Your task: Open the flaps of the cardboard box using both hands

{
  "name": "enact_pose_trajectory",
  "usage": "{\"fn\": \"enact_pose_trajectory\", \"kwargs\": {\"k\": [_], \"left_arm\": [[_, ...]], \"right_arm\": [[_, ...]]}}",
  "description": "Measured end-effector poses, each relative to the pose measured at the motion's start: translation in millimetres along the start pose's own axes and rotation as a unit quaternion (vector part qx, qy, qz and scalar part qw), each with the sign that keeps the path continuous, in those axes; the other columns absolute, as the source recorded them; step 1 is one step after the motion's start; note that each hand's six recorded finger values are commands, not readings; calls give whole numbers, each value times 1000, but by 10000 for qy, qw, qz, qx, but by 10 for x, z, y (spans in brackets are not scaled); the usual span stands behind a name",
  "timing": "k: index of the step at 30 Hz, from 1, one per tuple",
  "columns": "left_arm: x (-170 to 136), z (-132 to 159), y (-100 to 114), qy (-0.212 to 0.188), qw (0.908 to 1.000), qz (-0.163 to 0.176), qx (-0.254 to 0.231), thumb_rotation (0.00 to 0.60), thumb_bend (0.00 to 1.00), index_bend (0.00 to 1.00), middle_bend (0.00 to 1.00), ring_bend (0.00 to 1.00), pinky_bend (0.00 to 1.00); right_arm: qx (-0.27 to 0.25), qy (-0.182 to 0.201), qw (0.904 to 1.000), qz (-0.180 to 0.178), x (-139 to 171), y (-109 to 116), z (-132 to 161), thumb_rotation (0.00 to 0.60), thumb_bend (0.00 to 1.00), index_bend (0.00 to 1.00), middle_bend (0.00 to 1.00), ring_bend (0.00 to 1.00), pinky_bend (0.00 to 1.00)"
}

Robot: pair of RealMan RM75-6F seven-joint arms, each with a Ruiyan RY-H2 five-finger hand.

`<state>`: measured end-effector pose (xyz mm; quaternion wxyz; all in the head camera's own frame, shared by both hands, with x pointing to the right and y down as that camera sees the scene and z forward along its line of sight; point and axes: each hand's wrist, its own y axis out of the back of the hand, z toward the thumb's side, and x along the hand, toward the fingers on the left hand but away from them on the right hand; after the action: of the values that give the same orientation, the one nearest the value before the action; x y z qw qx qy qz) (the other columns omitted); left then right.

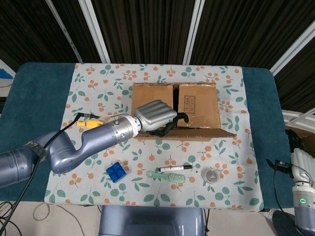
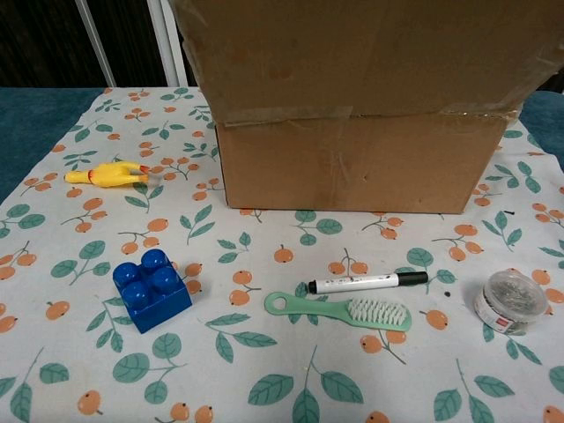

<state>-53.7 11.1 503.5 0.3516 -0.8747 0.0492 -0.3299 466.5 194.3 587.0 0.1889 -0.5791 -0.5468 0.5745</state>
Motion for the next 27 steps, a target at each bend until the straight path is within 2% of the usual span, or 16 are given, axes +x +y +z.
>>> {"fn": "enact_pose_trajectory", "kwargs": {"k": [6,12,15,18,20,21,24,27], "left_arm": [[-47,66,-104,-117,9998,-150,-19,600,772,215,442,427,468],[-40,4,-260,-90,9994,-321,40,600,745,215,437,424,466],[-25,-64,-266,-43,9996,-255,123,600,602,213,407,403,446],[-18,-130,-232,-4,9997,-90,240,600,383,194,334,339,399],[-17,-177,-192,21,9993,91,359,600,322,172,269,269,340],[-18,-198,-173,33,9989,186,432,600,334,164,250,247,322],[-17,-271,-130,99,9961,483,736,600,487,140,230,218,303],[12,-354,-154,230,9929,498,1054,600,593,135,242,218,311]], "right_arm": [[-9,-8,10000,7,-2,-2,-1,600,249,0,0,0,209],[-18,-20,10000,21,0,-3,-4,600,249,0,0,0,209],[-20,-34,10000,20,-3,-1,-10,600,249,0,0,0,209],[-23,-41,10000,23,-4,-2,-12,600,249,0,0,0,209],[-22,-40,10000,27,-6,-5,-9,600,249,0,0,0,209],[-20,-37,10000,32,-6,-8,-7,600,249,0,0,0,209],[-24,-31,10000,45,-4,-15,0,600,249,0,0,0,209],[-27,-27,10000,56,-2,-18,5,600,249,0,0,0,209]]}}
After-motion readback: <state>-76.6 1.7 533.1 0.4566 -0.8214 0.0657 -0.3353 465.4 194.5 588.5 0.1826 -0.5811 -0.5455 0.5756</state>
